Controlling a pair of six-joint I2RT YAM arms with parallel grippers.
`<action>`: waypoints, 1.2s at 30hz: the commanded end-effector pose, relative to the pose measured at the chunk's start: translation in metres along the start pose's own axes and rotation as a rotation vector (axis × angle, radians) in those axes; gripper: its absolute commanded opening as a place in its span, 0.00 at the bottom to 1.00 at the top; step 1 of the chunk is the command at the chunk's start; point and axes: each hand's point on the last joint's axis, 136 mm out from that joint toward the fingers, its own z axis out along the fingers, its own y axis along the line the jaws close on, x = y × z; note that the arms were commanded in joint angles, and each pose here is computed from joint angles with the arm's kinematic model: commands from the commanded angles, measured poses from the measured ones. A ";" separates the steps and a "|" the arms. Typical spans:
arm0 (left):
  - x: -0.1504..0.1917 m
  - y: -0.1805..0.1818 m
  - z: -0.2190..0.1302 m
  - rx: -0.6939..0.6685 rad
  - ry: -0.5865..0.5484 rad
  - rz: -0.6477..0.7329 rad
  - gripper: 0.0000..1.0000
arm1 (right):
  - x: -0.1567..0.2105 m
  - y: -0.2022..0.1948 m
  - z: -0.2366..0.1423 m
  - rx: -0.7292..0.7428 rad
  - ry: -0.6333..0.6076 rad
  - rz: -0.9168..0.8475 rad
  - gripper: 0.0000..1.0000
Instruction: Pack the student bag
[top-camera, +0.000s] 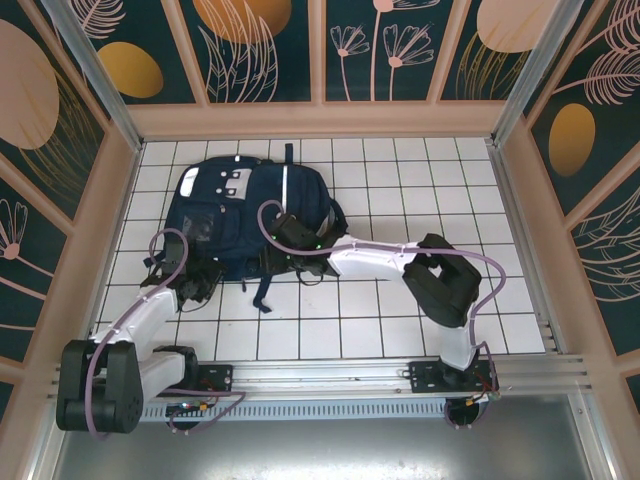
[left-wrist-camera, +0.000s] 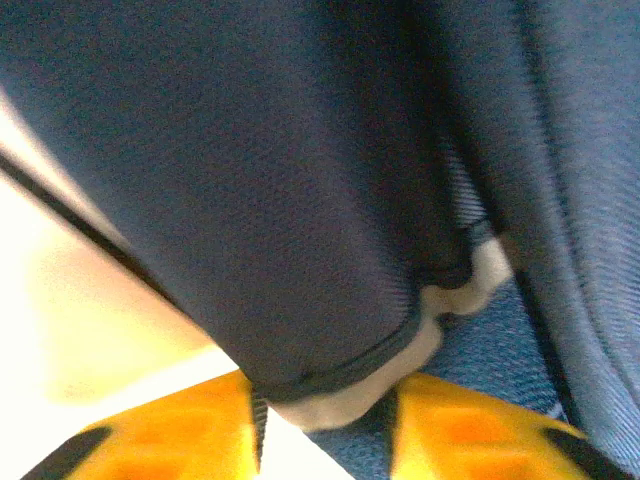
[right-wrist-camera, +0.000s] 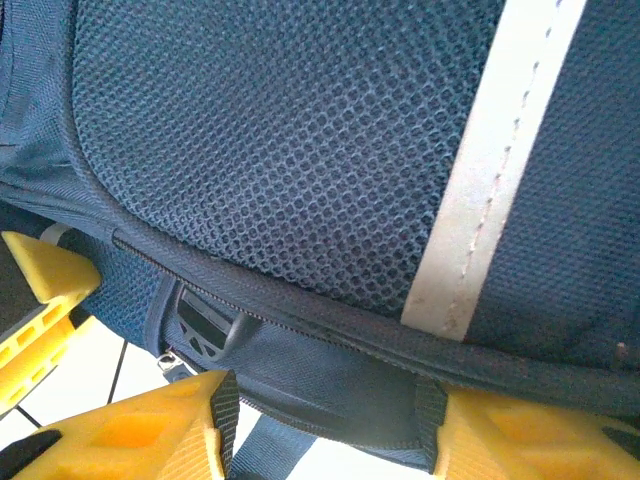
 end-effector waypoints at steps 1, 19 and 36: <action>-0.009 -0.015 0.004 0.085 -0.039 -0.011 0.15 | -0.025 -0.032 0.003 0.088 -0.041 -0.007 0.53; -0.011 -0.032 0.021 0.213 -0.037 -0.038 0.00 | -0.013 0.021 -0.004 0.073 -0.076 -0.072 0.50; -0.003 -0.022 0.028 0.191 -0.006 0.005 0.00 | 0.037 0.048 0.061 0.096 0.036 0.058 0.37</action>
